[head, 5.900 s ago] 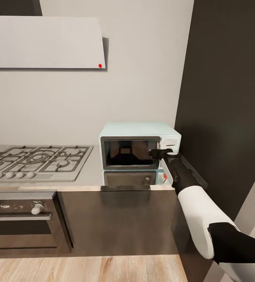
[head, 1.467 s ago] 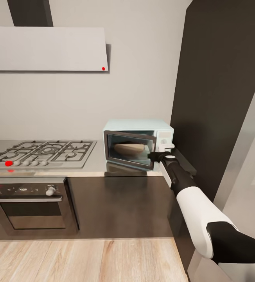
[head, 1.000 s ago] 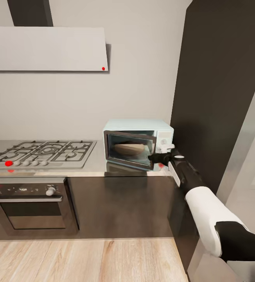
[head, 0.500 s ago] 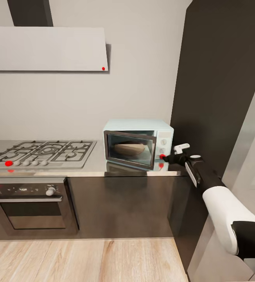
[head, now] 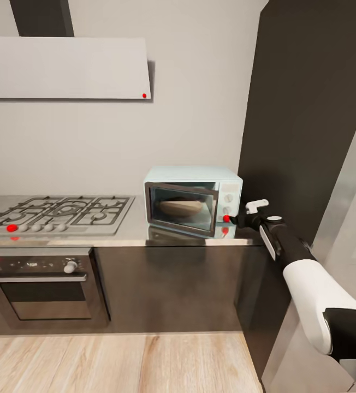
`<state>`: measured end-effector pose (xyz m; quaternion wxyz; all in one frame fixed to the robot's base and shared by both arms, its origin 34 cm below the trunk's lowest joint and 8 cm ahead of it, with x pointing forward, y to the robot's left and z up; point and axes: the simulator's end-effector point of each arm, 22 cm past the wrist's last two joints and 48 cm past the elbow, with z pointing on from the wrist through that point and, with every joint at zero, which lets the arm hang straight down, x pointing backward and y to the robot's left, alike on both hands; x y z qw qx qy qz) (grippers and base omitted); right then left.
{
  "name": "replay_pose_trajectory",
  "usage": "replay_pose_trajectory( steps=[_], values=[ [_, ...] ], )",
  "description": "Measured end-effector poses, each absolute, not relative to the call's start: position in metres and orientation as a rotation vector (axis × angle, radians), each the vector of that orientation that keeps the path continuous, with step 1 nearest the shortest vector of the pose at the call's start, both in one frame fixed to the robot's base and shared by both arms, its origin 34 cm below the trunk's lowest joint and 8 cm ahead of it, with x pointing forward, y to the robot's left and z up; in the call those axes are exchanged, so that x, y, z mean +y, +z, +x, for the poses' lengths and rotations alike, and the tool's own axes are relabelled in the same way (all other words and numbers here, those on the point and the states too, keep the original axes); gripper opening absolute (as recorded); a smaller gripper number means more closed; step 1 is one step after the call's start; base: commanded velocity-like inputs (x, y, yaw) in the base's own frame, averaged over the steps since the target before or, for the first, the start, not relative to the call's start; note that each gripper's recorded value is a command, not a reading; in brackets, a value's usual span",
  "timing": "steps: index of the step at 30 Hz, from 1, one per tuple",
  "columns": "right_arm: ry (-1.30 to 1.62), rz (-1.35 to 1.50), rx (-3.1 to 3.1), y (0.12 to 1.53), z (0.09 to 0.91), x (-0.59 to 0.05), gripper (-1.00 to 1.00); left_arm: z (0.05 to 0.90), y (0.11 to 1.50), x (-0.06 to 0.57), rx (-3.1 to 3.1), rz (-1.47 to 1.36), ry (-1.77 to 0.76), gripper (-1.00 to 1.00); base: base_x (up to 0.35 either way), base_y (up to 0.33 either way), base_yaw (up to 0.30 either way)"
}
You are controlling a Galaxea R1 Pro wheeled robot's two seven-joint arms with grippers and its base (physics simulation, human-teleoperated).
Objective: In the kitchen, take the popcorn bag from the countertop, put it into the microwave, and heat it until the popcorn is cooked so the cooked popcorn ends up inside the bag.
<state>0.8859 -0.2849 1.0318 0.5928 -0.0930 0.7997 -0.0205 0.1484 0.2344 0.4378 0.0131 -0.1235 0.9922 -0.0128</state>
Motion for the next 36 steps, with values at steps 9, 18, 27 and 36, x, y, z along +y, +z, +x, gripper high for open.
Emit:
replay_pose_trajectory(
  steps=[9, 18, 27, 36],
  values=[
    [-0.042, -0.198, 1.856, 1.032, 0.887, -0.274, 1.0, 0.148, 0.438, 0.234, 3.091, -0.383, -0.042, 1.0, 0.242, 0.0, 0.0],
    [-0.032, -0.203, 1.863, 1.03, 0.887, -0.267, 1.0, 0.148, 0.438, 0.234, 3.092, -0.383, -0.042, 1.0, 0.058, 0.0, 0.0],
    [-0.014, -0.225, 1.863, 1.03, 0.887, -0.243, 1.0, 0.148, 0.438, 0.234, 3.092, -0.382, -0.042, 1.0, 0.0, 0.0, 0.0],
    [-0.053, -0.24, 1.852, 1.034, 0.888, -0.244, 1.0, 0.15, 0.438, 0.237, 3.087, -0.383, -0.035, 1.0, 0.0, 0.0, 0.0]
  ],
)
